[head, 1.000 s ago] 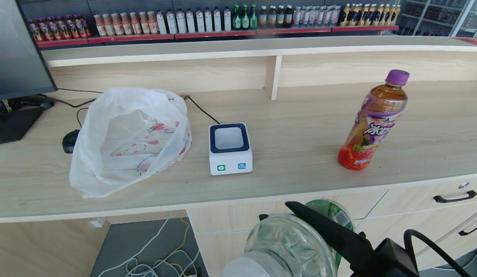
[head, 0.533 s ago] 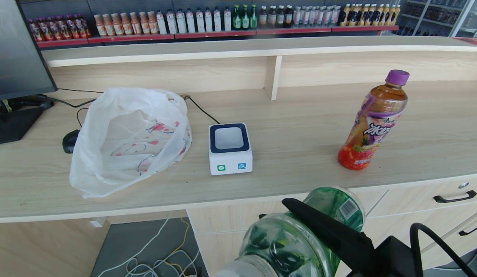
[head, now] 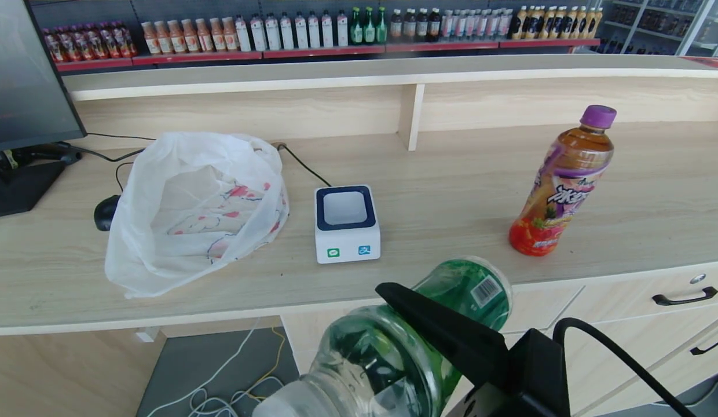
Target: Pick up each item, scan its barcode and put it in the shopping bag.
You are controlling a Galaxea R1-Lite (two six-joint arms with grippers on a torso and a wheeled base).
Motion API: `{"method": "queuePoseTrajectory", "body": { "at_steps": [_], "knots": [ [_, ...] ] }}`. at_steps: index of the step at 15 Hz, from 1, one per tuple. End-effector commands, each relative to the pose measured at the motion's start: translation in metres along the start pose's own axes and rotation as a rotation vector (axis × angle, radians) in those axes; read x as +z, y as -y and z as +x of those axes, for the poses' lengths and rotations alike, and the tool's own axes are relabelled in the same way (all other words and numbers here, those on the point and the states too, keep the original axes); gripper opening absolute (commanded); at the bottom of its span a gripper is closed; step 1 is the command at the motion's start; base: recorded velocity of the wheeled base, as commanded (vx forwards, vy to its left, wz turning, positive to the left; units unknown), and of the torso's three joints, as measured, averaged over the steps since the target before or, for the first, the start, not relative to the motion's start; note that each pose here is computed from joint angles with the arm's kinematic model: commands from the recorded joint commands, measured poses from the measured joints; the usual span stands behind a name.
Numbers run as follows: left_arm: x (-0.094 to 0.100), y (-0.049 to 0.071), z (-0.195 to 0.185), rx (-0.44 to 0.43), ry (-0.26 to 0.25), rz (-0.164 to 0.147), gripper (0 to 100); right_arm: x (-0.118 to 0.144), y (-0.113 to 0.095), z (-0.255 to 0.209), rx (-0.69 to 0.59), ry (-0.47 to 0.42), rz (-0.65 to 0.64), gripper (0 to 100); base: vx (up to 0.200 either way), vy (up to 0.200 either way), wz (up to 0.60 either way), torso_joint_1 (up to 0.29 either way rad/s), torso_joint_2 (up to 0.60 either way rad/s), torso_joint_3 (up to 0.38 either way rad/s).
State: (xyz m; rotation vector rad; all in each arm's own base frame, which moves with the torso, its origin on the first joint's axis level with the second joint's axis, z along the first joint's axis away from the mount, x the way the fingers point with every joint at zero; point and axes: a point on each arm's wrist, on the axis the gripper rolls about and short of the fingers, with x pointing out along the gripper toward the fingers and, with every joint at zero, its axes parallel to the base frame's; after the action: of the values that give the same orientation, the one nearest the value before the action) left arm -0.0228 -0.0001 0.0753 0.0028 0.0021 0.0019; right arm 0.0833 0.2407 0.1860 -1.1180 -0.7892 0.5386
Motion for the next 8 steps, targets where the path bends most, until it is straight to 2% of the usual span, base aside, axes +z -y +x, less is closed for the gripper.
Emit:
{"method": "queuePoseTrajectory", "body": {
  "at_steps": [1, 8],
  "knots": [
    [0.0, 0.0, 0.0, 0.0, 0.001, 0.0, 100, -0.0011, -0.0099, 0.0081, 0.02, -0.011, -0.011, 0, 0.0, 0.0, 0.0, 0.0, 0.0, 0.0],
    [0.0, 0.0, 0.0, 0.0, 0.001, 0.0, 100, -0.0012, -0.0094, 0.0087, 0.017, -0.01, -0.042, 0, 0.0, 0.0, 0.0, 0.0, 0.0, 0.0]
  ]
}}
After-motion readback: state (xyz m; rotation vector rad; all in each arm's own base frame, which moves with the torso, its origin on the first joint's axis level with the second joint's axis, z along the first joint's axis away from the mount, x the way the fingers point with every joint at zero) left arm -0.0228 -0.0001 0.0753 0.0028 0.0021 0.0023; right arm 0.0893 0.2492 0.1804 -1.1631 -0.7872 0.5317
